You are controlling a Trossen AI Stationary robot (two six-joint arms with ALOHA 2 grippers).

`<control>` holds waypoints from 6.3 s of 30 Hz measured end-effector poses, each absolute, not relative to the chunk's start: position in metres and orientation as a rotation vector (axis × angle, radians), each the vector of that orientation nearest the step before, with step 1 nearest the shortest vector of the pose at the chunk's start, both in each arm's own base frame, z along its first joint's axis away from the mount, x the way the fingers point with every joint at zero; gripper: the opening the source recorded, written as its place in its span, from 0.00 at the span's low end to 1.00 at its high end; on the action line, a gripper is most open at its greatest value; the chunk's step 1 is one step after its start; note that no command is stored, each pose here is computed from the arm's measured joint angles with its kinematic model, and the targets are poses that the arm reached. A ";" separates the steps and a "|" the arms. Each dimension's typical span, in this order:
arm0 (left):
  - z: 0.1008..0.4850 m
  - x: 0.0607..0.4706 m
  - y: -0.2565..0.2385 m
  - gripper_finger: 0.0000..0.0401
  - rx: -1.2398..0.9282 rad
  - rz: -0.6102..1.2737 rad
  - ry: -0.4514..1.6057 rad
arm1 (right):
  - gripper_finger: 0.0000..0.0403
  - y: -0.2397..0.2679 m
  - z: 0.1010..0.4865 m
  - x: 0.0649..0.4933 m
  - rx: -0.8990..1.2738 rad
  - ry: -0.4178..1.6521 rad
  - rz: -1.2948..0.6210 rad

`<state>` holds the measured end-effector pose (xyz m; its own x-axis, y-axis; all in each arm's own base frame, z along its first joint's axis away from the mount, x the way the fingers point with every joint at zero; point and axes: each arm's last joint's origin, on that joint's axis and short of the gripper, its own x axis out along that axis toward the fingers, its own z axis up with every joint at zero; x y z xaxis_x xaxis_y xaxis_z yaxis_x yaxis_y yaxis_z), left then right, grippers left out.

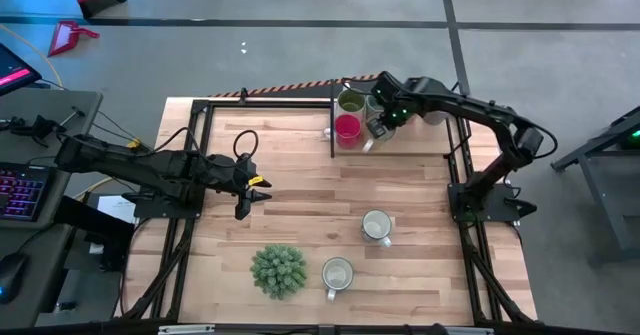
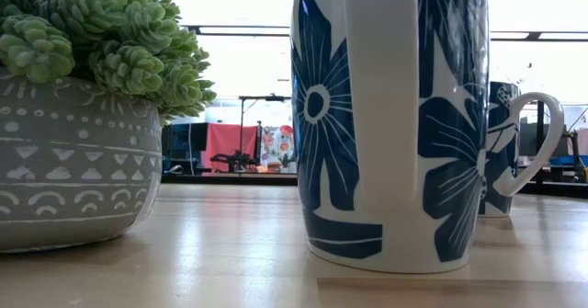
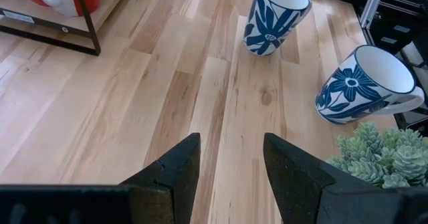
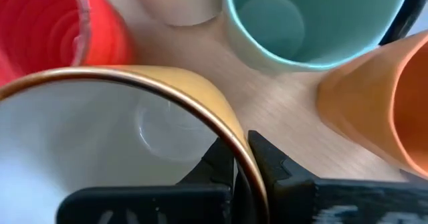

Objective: Place coffee mugs
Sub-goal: Put the yellow mug on the shelf, then put the blue mug on the shelf

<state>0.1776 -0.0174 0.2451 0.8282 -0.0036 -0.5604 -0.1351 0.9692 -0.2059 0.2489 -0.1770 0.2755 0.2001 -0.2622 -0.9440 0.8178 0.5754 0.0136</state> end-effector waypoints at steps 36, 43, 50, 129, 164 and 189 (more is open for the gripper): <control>0.245 0.178 -0.017 0.38 -0.242 0.070 0.592 | 0.00 -0.182 0.258 0.256 0.611 1.189 -0.863; 0.245 0.178 -0.017 0.38 -0.242 0.070 0.592 | 0.00 -0.183 0.258 0.257 0.613 1.182 -0.866; 0.245 0.178 -0.017 0.38 -0.243 0.071 0.592 | 0.01 -0.183 0.258 0.257 0.614 1.180 -0.865; 0.247 0.178 -0.016 0.38 -0.208 0.096 0.569 | 0.28 -0.090 0.438 0.251 0.504 1.070 -0.474; 0.256 0.184 -0.017 0.38 -0.280 0.078 0.463 | 0.28 0.060 0.245 0.285 0.521 1.389 -0.411; 0.256 0.184 -0.017 0.38 -0.280 0.078 0.463 | 0.28 0.069 0.197 0.278 0.583 1.307 -0.480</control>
<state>0.1837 -0.0174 0.2557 0.8925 0.0113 -0.4509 -0.1375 0.9589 -0.2482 0.2775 0.0691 0.1968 0.2014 -0.0037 -0.9795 0.6313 0.7651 0.1270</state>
